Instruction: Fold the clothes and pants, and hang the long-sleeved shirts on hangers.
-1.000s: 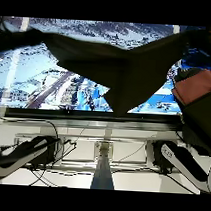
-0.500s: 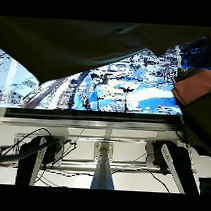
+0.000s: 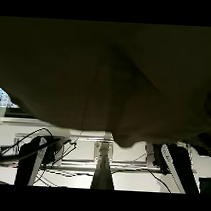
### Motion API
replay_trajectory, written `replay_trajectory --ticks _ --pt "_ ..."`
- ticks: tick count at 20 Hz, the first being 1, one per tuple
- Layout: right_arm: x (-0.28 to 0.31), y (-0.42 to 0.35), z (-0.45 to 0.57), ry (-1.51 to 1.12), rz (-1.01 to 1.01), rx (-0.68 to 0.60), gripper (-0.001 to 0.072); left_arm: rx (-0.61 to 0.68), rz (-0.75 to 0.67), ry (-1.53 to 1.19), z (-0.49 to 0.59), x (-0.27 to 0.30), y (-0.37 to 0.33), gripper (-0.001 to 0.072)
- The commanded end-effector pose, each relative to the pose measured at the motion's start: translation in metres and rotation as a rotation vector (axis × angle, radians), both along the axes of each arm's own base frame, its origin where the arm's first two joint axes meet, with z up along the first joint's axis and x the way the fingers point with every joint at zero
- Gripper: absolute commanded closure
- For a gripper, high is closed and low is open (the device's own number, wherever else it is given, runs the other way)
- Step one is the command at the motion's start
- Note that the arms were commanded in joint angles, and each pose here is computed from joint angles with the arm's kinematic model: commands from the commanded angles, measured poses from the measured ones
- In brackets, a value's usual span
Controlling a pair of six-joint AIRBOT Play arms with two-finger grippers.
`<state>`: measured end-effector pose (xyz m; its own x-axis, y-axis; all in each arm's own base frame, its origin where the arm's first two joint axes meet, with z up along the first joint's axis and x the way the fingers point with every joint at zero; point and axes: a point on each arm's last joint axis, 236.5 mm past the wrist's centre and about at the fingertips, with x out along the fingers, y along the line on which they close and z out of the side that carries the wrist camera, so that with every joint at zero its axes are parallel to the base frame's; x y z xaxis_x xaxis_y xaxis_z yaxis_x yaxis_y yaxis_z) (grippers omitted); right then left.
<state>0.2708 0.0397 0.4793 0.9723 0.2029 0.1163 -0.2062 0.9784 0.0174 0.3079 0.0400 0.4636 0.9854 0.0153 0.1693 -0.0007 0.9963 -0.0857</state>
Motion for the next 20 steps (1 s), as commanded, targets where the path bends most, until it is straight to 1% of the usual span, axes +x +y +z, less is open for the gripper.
replay_trajectory --ticks 1,3,5,8,9,11,14,17,20 --pt "0.100 -0.002 -0.115 0.416 0.084 0.088 0.0700 -0.083 -0.177 0.362 -0.113 0.083 -0.009 0.0696" --pt "0.149 -0.005 -0.200 0.668 0.126 0.127 0.0700 -0.078 -0.287 0.537 -0.185 0.131 -0.027 0.0696" --pt "0.188 -0.010 -0.277 0.855 0.138 0.171 0.0700 -0.067 -0.375 0.670 -0.257 0.173 -0.051 0.0696" --pt "0.232 -0.023 -0.379 1.030 0.113 0.238 0.0700 -0.117 -0.375 0.802 -0.362 0.229 -0.068 0.0696" --pt "0.241 -0.026 -0.407 1.071 0.101 0.260 0.0699 -0.135 -0.371 0.850 -0.397 0.239 -0.071 0.0696" --pt "0.256 -0.030 -0.452 1.129 0.075 0.322 0.0700 -0.159 -0.373 0.939 -0.455 0.247 -0.078 0.0696" --pt "0.272 -0.038 -0.476 1.114 0.034 0.350 0.0700 -0.171 -0.347 0.971 -0.488 0.253 -0.076 0.0696" --pt "0.274 -0.042 -0.474 1.100 0.022 0.339 0.0700 -0.174 -0.357 0.981 -0.489 0.251 -0.077 0.0696" --pt "0.259 -0.045 -0.476 1.151 0.025 0.264 0.0700 -0.162 -0.415 1.024 -0.481 0.235 -0.086 0.0697"
